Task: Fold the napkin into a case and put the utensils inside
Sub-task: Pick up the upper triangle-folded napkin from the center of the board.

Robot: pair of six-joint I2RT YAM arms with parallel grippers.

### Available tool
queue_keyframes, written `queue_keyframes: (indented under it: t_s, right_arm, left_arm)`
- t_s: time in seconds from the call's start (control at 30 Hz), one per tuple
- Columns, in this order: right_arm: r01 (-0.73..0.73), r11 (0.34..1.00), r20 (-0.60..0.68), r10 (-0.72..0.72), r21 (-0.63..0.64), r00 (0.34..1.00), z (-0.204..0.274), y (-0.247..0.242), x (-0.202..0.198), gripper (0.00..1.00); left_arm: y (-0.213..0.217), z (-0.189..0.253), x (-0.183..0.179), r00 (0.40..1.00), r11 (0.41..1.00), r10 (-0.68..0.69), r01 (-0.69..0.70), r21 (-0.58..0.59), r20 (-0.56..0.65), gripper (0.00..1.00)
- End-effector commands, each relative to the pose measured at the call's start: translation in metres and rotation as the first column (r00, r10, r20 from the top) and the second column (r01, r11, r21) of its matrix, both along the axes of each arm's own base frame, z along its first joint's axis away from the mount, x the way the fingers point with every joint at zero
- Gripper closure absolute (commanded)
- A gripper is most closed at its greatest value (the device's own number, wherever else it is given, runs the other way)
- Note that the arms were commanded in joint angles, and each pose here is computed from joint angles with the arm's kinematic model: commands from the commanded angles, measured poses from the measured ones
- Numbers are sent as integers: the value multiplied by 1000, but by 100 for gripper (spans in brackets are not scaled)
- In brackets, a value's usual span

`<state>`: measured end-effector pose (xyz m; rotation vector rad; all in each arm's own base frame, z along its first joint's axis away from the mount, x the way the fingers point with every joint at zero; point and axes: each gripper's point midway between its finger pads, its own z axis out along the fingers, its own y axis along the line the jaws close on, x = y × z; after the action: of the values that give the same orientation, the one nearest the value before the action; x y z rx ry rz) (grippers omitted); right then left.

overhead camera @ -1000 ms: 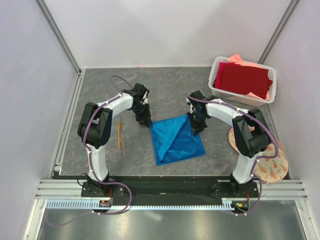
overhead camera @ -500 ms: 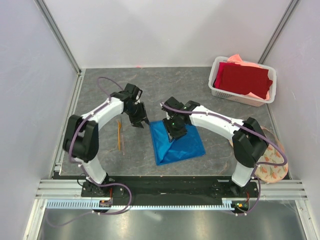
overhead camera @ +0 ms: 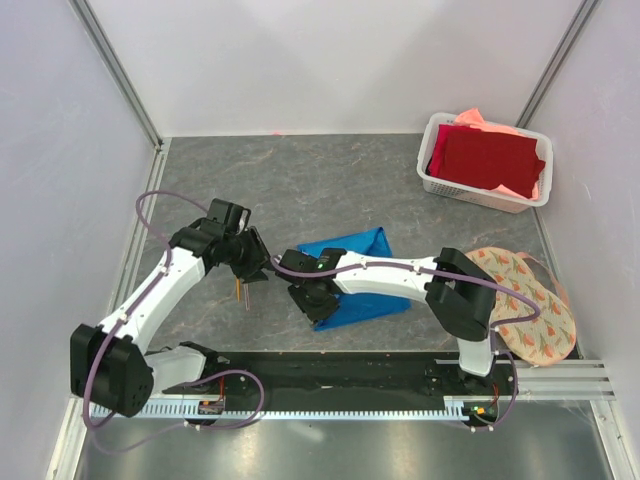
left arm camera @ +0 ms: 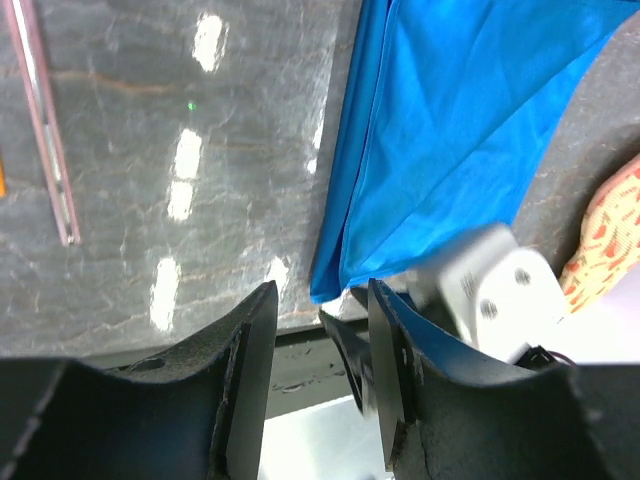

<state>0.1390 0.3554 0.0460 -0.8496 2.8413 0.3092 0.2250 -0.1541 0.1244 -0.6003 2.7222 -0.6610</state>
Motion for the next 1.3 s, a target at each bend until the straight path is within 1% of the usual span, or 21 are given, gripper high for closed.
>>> queue_keyframes:
  t_s: [0.0, 0.13, 0.3, 0.57, 0.8, 1.0, 1.1, 1.2, 1.27]
  right_arm:
    - [30, 999, 82, -31, 10, 996, 7, 12, 18, 57]
    - [30, 1000, 85, -31, 5, 996, 5, 14, 19, 57]
    - [25, 1000, 84, -25, -5, 996, 1, 15, 15, 57]
    - [9, 1000, 72, -7, -29, 997, -14, 17, 10, 57]
    - [7, 997, 65, -2, -76, 998, -34, 4, 6, 55]
    - [17, 989, 101, -2, -145, 995, -47, -13, 7, 54]
    - [26, 981, 156, 4, -193, 988, -49, -25, 7, 54]
    - [41, 970, 199, 8, -238, 980, -57, -35, 5, 56]
    - [51, 962, 226, 12, -269, 974, -62, -43, 5, 58]
  left_arm:
    - [4, 5, -12, 999, 998, 50, -51, -29, -9, 51]
    - [7, 9, -21, 998, 997, 61, -60, -40, 17, 51]
    - [11, 4, -29, 998, 997, 65, -65, -34, 9, 51]
    - [13, 6, -31, 997, 997, 72, -71, -34, 18, 51]
    - [14, 2, -34, 998, 997, 69, -68, -31, 5, 51]
    - [16, -1, -34, 997, 997, 78, -78, -29, -2, 51]
    - [17, -2, -33, 996, 996, 85, -85, -30, -3, 51]
    - [20, 0, -30, 995, 995, 99, -99, -29, 9, 51]
    - [25, 0, -27, 992, 992, 124, -123, -31, 11, 51]
